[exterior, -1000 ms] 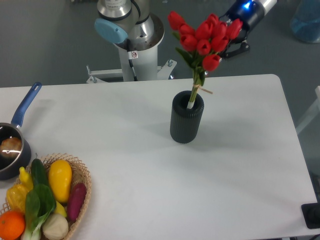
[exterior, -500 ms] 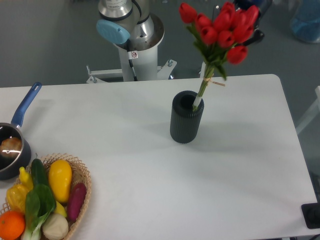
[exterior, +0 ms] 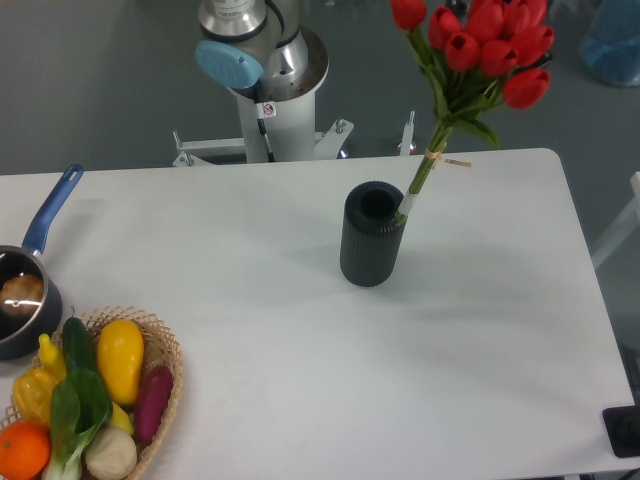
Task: Pick up the flowers from the vase
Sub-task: 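Raise the tulips higher and carry them clear of the vase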
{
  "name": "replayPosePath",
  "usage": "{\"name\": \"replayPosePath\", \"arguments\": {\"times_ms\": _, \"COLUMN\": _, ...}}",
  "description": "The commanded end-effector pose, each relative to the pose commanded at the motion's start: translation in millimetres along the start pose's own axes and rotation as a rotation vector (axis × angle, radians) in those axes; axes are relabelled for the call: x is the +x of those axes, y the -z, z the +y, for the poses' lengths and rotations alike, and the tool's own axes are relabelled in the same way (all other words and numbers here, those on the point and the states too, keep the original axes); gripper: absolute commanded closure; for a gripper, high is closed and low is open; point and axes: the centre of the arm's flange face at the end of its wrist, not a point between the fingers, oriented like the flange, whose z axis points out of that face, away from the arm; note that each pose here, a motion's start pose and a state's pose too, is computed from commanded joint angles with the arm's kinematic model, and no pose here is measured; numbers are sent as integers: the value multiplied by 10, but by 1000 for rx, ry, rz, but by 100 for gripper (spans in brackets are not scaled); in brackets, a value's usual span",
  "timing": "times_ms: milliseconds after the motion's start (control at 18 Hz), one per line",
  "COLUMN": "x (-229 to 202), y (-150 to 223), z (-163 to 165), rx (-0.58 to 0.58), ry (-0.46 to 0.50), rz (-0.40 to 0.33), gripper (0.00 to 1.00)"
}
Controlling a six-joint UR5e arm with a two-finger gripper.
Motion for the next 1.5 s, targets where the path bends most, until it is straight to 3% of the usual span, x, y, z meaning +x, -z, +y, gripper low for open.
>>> {"name": "replayPosePath", "arguments": {"times_ms": 333, "x": -266, "y": -59, "z": 90, "rx": 21, "ry": -4, "rz": -2, "gripper": 66}}
{"name": "replayPosePath", "arguments": {"times_ms": 556, "x": -359, "y": -89, "z": -48, "rx": 8, "ry": -15, "rz": 7, "gripper": 66}}
{"name": "replayPosePath", "arguments": {"times_ms": 1000, "x": -366, "y": -349, "z": -64, "rx": -14, "ry": -67, "rz": 50, "gripper": 66}}
{"name": "replayPosePath", "arguments": {"times_ms": 1500, "x": -369, "y": -339, "z": -18, "rx": -58, "ry": -78, "rz": 63, "gripper": 66}}
